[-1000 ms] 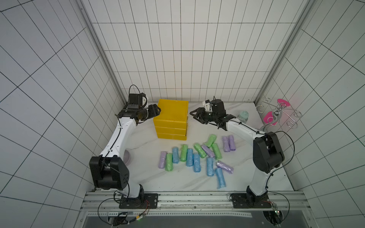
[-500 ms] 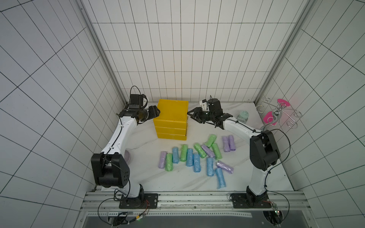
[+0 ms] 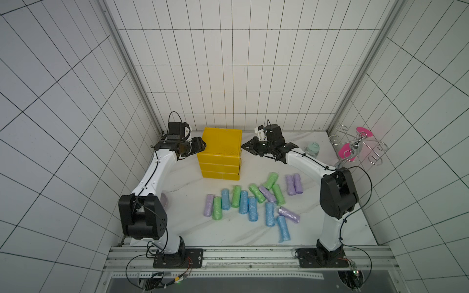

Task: Sort the rolls of trash bags by color and place them into the drawer
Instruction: Open the drawer in the storage box.

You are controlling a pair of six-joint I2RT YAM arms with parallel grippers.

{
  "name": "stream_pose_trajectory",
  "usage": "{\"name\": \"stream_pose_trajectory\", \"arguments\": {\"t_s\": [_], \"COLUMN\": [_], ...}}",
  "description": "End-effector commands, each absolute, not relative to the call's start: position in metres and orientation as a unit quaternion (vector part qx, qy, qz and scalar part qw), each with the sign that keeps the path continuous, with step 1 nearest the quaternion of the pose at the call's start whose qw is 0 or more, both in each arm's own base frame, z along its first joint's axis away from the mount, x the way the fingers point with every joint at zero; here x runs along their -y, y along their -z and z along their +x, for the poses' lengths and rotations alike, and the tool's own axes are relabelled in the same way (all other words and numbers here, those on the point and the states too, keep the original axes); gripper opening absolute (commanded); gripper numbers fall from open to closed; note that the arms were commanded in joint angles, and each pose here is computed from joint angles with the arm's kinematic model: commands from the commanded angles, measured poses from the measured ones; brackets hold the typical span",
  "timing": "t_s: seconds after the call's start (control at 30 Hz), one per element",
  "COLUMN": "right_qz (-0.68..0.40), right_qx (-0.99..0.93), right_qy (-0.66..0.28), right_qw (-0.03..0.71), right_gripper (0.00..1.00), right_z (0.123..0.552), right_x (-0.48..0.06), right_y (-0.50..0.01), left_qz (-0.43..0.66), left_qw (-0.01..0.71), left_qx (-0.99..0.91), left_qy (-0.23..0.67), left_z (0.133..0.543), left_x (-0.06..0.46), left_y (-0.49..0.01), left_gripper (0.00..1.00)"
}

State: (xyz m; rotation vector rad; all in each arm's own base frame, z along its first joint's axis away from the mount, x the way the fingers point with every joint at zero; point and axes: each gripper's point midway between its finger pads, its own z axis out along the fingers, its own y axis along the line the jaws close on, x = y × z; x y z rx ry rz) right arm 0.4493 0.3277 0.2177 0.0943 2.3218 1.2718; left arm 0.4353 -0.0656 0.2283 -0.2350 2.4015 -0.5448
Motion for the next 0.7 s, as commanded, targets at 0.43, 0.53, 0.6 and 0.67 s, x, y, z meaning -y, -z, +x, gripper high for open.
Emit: {"name": "stream_pose_trajectory", "arguments": {"t_s": [0.43, 0.53, 0.6, 0.67], "right_qz": [0.042, 0.051, 0.054, 0.058], "right_qx": [-0.882, -0.882, -0.882, -0.882], "right_qy": [-0.355, -0.349, -0.345, -0.344], "right_qw": [0.308, 0.314, 0.317, 0.318], "right_gripper": [0.02, 0.02, 0.02, 0.02], "right_z": [0.453, 0.455, 0.456, 0.457], "right_x": [-0.239, -0.221, -0.214, -0.209], "right_y": [-0.245, -0.247, -0.248, -0.248], "left_qz": [-0.1, -0.101, -0.102, -0.102], "left_qw": [0.307, 0.307, 0.307, 0.307], "left_qx": [-0.924, -0.923, -0.923, -0.923], "left_qy": [0.206, 0.208, 0.208, 0.209], "left_z": [0.437, 0.437, 0.437, 0.437], "left_x": [0.059, 0.059, 0.058, 0.059], "left_y": [-0.211, -0.211, -0.211, -0.211], "left_gripper": [0.65, 0.65, 0.65, 0.65]}}
